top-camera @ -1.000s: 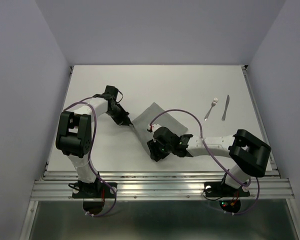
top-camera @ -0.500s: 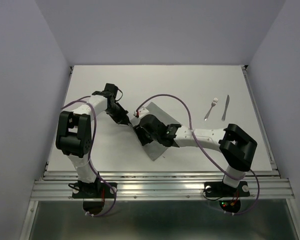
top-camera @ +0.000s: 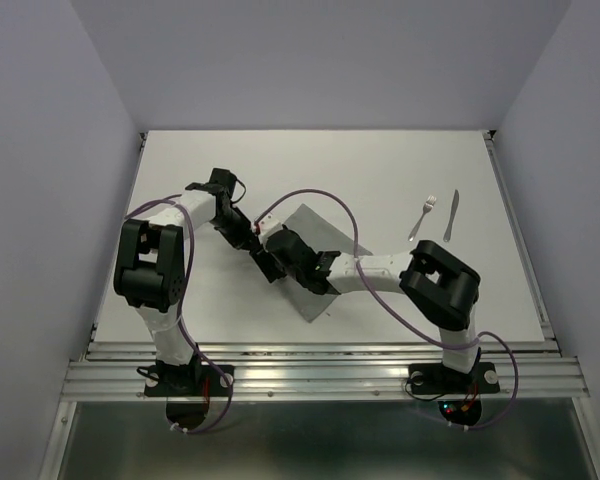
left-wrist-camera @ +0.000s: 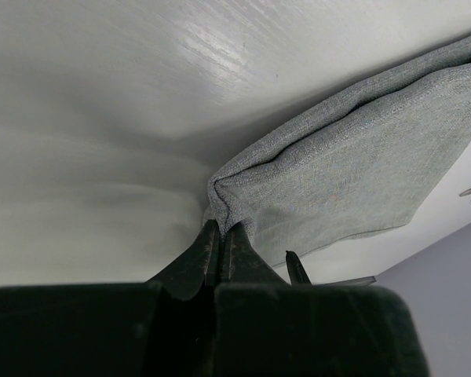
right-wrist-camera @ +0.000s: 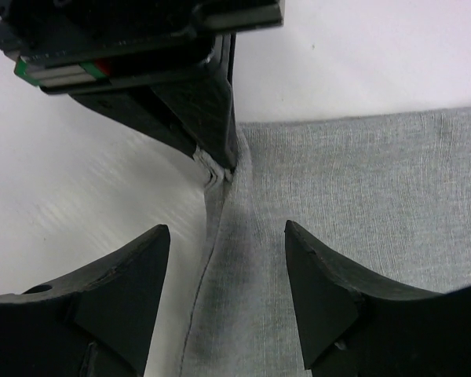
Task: Fold the napkin into a case and place the utensils inside
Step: Fold the 2/3-rectangle-folded napkin at the center of the board.
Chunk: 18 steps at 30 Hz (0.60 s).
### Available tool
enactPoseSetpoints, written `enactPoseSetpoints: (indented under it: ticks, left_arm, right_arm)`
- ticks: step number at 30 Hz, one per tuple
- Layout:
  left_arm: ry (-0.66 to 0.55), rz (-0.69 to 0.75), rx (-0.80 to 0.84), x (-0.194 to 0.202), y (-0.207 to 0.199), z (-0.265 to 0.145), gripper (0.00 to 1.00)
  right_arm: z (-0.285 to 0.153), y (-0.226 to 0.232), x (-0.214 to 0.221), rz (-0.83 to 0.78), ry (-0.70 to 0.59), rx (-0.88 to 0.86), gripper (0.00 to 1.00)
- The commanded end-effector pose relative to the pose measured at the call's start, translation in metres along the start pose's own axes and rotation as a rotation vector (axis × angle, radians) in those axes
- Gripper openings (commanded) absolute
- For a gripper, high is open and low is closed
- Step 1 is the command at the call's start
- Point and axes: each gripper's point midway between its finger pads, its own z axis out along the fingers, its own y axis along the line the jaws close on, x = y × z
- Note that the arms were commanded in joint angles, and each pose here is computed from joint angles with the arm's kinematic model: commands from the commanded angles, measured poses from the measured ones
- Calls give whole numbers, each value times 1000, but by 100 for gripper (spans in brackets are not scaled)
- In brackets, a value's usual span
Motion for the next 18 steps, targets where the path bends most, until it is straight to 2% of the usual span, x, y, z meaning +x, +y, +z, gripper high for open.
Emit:
enactPoseSetpoints:
  ticks: [1,9,18]
  left_arm:
    - [25,-3,5,4,3,-1,0]
    - [32,-11,21,7,3,-3,0]
    - [35,-19,24,8,5,-4,0]
  right_arm:
    - [13,6,-46,6,-153,2,66]
    - [33,8,-31,20,-159,23,65]
    - [48,-3,-16,31,-164,107,48]
